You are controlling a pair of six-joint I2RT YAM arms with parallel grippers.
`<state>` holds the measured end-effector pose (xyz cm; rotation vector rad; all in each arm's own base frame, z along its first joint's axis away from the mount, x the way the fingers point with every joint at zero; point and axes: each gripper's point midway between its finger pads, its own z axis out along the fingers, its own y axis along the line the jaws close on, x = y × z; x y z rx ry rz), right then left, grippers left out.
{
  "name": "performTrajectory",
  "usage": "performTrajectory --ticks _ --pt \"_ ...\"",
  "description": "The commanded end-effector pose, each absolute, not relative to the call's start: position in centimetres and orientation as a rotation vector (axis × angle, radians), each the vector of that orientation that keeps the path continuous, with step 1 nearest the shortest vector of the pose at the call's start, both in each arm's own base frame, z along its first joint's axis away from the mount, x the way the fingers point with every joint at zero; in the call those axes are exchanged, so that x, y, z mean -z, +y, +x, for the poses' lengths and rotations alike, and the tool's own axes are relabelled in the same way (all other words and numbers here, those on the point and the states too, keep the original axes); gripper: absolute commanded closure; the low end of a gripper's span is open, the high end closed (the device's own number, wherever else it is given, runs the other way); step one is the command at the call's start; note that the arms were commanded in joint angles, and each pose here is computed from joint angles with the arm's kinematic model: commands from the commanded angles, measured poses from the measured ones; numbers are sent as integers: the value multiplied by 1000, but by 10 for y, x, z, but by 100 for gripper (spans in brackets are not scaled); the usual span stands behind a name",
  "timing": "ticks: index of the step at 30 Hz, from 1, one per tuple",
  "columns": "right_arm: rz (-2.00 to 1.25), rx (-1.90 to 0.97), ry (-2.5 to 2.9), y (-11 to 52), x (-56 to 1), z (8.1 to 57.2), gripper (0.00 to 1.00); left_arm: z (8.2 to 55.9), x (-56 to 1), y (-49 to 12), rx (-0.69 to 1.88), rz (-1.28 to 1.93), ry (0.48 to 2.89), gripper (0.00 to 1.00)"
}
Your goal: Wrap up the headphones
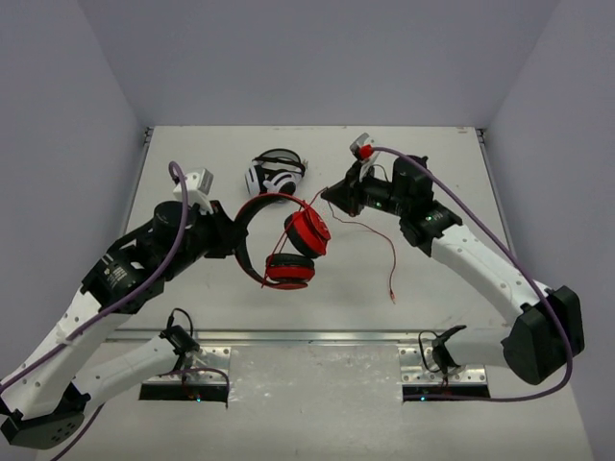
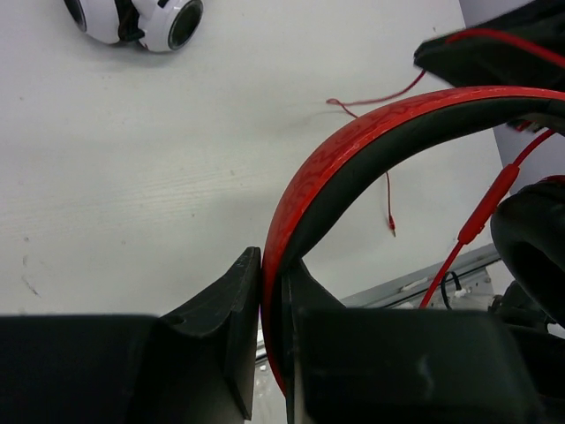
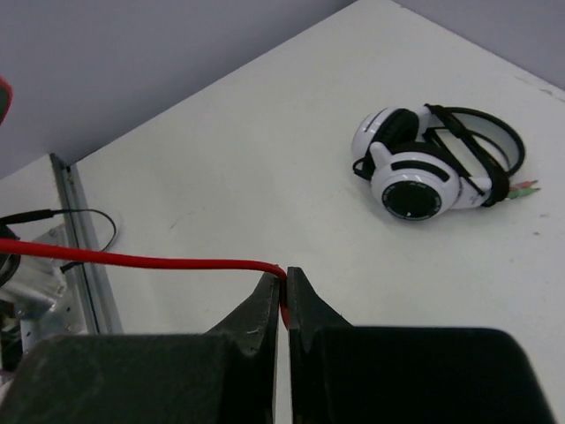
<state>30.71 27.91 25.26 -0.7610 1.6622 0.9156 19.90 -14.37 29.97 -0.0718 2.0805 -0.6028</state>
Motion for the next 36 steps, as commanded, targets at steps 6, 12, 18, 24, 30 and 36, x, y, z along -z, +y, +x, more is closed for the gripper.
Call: performTrajectory --ticks 6,12,18,24,30,36 --pt "-645 -606 1748 226 -306 376 99 192 -316 -165 748 32 2012 100" --pt "-674 -615 1766 227 -312 374 99 191 -289 -168 726 73 2067 100" --pt "-663 -643 1809 229 -287 372 99 190 -290 -173 751 114 2050 100" --pt "-641 -736 1802 238 -261 363 99 190 -336 -161 745 96 1930 100" --pt "-676 -921 1711 270 -248 343 99 192 -361 -151 680 106 1899 100" --pt "-811 -1146 1556 323 -250 316 99 196 -406 -150 695 97 1828 100"
